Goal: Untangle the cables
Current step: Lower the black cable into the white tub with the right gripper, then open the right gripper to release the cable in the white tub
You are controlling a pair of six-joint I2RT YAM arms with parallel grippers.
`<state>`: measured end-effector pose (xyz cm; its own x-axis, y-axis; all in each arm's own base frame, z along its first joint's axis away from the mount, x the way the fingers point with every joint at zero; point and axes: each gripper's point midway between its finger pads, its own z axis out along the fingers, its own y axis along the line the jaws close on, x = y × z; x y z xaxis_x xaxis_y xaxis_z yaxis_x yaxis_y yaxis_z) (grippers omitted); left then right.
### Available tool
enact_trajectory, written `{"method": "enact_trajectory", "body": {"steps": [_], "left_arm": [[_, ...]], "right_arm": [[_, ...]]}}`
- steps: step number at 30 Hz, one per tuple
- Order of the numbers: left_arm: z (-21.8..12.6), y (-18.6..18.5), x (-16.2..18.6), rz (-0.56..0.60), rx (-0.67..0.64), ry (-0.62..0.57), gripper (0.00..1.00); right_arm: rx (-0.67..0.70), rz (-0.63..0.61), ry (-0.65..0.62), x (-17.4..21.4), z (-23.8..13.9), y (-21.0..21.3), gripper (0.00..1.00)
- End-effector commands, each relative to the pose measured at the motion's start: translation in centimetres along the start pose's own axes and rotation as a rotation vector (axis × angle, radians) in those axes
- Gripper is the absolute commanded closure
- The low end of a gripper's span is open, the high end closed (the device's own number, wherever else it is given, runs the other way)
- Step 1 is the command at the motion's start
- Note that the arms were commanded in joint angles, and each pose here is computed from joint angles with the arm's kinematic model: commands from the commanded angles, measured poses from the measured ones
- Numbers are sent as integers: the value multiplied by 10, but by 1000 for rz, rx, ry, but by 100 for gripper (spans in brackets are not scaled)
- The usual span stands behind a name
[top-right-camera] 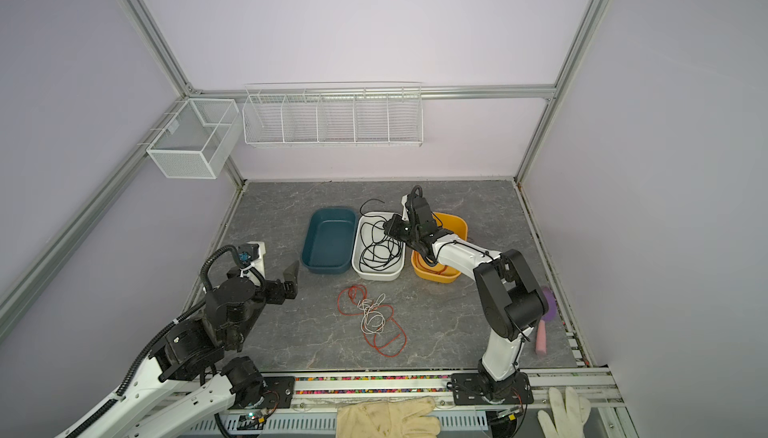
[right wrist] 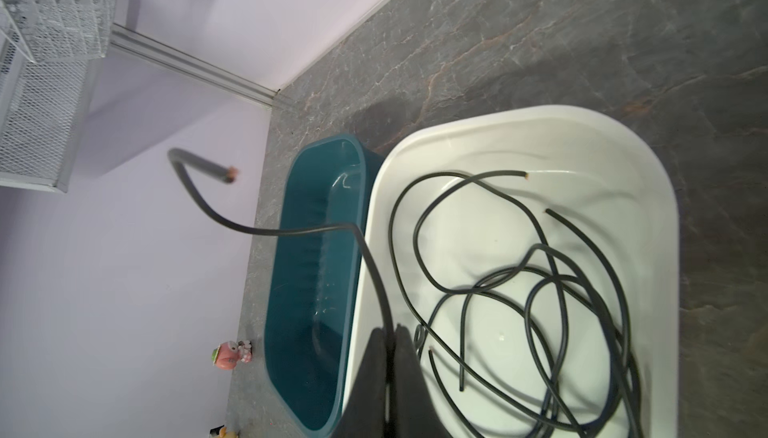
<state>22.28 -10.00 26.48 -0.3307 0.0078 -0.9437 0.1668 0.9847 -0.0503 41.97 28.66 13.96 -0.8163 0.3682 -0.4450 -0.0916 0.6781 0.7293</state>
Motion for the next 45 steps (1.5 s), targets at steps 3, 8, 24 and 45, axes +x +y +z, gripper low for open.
{"method": "enact_trajectory", "body": {"steps": [3, 8, 24, 45], "left_arm": [[-2, -1, 3, 13, 18, 6, 1], [-2, -2, 4, 15, 27, 7, 1], [-2, -7, 5, 25, 54, 6, 1], [-2, -11, 7, 33, 82, 13, 1]], "right_arm": [[140, 49, 45, 23, 4, -29, 93], [206, 36, 72, 32, 4, -37, 93], [297, -15, 155, 45, 8, -43, 82], [243, -185, 125, 38, -62, 23, 44]]}}
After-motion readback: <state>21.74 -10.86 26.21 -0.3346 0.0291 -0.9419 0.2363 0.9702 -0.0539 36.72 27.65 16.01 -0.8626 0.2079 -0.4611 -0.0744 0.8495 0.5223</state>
